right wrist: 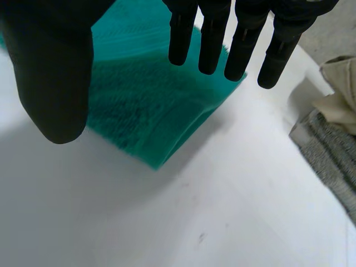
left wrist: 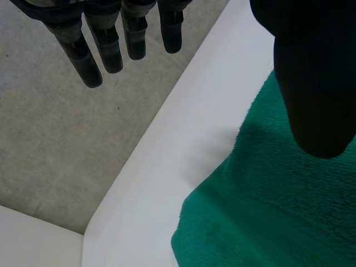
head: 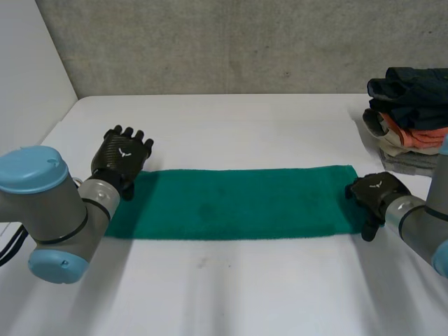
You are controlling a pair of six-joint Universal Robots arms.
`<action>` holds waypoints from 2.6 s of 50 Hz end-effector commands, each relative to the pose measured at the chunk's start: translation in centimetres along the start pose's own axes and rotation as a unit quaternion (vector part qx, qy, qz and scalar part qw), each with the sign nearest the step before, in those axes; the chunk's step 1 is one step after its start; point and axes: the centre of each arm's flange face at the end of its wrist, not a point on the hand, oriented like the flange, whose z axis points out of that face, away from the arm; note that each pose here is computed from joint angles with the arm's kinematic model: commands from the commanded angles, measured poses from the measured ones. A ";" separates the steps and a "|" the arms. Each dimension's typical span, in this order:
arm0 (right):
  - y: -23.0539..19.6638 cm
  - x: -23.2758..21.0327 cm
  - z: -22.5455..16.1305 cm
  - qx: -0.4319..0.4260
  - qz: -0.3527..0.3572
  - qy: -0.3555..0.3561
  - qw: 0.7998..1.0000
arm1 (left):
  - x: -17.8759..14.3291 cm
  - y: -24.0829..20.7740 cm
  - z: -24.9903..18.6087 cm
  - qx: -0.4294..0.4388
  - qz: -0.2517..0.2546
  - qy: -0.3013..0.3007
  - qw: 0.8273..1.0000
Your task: Fold the laundry.
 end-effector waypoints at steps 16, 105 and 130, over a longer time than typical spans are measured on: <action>1.4 5.8 -0.3 0.048 -0.037 0.125 0.990 | -0.6 -1.5 -2.0 0.015 0.001 -0.004 1.000; -8.0 -23.9 -9.6 0.406 -0.295 -0.174 0.847 | -0.7 -6.5 -6.2 0.072 -0.077 -0.036 0.994; -11.0 -11.1 -6.0 0.221 0.145 -0.196 0.944 | 5.2 -9.5 -8.6 0.086 -0.233 0.059 0.967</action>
